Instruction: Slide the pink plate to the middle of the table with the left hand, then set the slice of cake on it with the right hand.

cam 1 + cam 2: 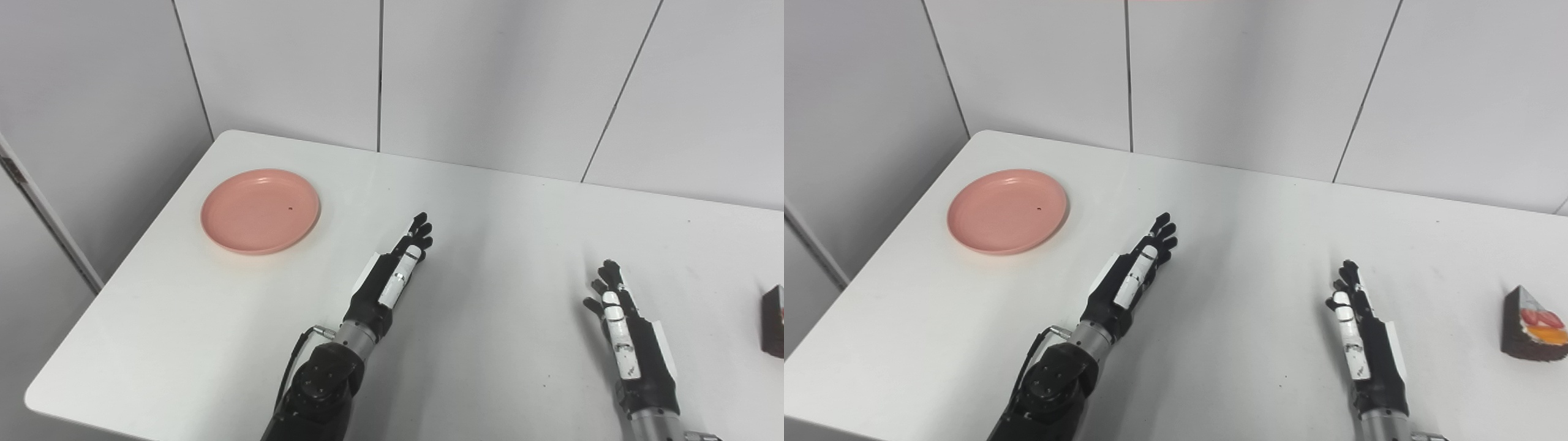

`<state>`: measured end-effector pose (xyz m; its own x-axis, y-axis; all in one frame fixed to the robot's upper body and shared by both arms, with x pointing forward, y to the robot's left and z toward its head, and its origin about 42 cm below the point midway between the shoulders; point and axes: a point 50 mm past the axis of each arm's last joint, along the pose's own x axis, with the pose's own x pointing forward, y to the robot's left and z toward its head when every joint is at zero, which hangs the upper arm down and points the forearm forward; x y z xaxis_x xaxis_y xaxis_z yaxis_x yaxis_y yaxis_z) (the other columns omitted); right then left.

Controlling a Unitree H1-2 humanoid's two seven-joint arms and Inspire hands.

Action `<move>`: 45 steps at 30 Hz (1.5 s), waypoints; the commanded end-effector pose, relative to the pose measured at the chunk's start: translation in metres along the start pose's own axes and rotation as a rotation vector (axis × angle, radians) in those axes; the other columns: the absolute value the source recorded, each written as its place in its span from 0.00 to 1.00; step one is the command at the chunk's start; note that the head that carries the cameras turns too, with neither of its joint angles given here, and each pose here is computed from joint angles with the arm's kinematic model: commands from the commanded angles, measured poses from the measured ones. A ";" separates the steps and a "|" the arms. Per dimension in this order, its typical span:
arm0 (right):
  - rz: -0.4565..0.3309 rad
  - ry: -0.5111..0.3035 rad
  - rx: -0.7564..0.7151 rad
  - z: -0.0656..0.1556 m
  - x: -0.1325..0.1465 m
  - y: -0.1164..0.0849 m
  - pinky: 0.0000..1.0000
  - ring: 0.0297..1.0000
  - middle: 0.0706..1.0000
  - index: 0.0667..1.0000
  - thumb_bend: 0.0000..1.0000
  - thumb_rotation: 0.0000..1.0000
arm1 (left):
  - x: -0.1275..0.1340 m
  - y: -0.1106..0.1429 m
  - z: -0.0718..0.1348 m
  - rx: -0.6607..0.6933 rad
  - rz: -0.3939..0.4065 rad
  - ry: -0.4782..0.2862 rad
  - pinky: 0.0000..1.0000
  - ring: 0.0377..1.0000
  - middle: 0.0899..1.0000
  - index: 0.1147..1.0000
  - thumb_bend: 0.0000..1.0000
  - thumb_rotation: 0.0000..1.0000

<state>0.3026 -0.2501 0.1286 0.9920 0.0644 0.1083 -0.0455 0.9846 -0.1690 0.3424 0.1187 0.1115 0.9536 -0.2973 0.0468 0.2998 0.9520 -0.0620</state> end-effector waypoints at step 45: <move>-0.004 -0.045 -0.030 -0.013 0.015 -0.017 0.93 0.95 0.96 0.96 0.27 1.00 | -0.032 0.079 0.182 -0.077 0.241 -0.498 1.00 0.94 0.95 0.93 0.44 1.00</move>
<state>0.3238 -0.2641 0.1304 0.9854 0.0770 0.1522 -0.0473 0.9807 -0.1897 0.3284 0.2169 0.2676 0.9177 0.0182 0.3969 0.0657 0.9782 -0.1968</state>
